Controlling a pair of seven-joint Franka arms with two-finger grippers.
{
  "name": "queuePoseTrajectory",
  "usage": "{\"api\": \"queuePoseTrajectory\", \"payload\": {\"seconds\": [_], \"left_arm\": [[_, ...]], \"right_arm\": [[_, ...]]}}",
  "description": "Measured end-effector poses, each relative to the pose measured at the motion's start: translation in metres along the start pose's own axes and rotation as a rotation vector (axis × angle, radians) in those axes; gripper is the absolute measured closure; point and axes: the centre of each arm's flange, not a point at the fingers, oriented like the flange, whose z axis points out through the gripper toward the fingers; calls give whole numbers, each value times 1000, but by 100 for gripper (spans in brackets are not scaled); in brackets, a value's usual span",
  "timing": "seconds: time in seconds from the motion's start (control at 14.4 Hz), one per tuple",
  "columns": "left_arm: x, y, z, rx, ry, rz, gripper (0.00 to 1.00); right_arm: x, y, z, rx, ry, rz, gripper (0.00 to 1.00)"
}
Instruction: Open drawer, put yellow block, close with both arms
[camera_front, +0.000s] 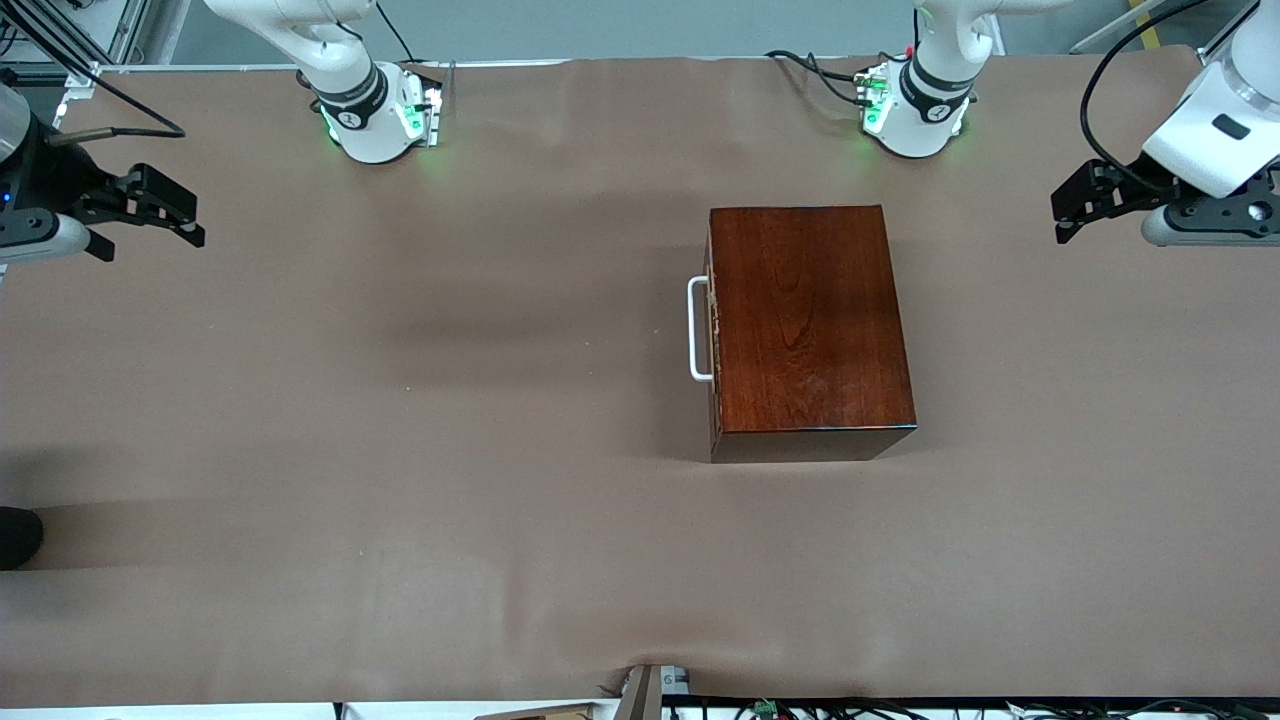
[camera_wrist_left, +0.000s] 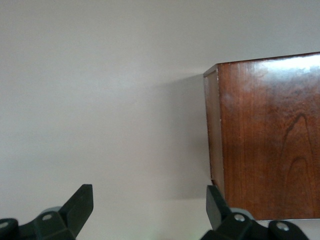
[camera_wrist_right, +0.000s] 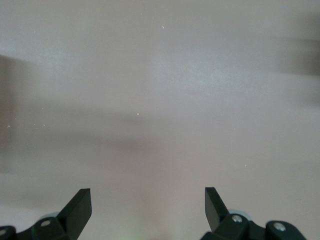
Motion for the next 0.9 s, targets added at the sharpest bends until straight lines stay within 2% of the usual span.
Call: {"api": "queuePoseTrajectory", "payload": {"seconds": [0.9], "left_arm": [[0, -2, -6, -28, 13, -8, 0]], "right_arm": [[0, 0, 0, 0, 0, 0, 0]]}}
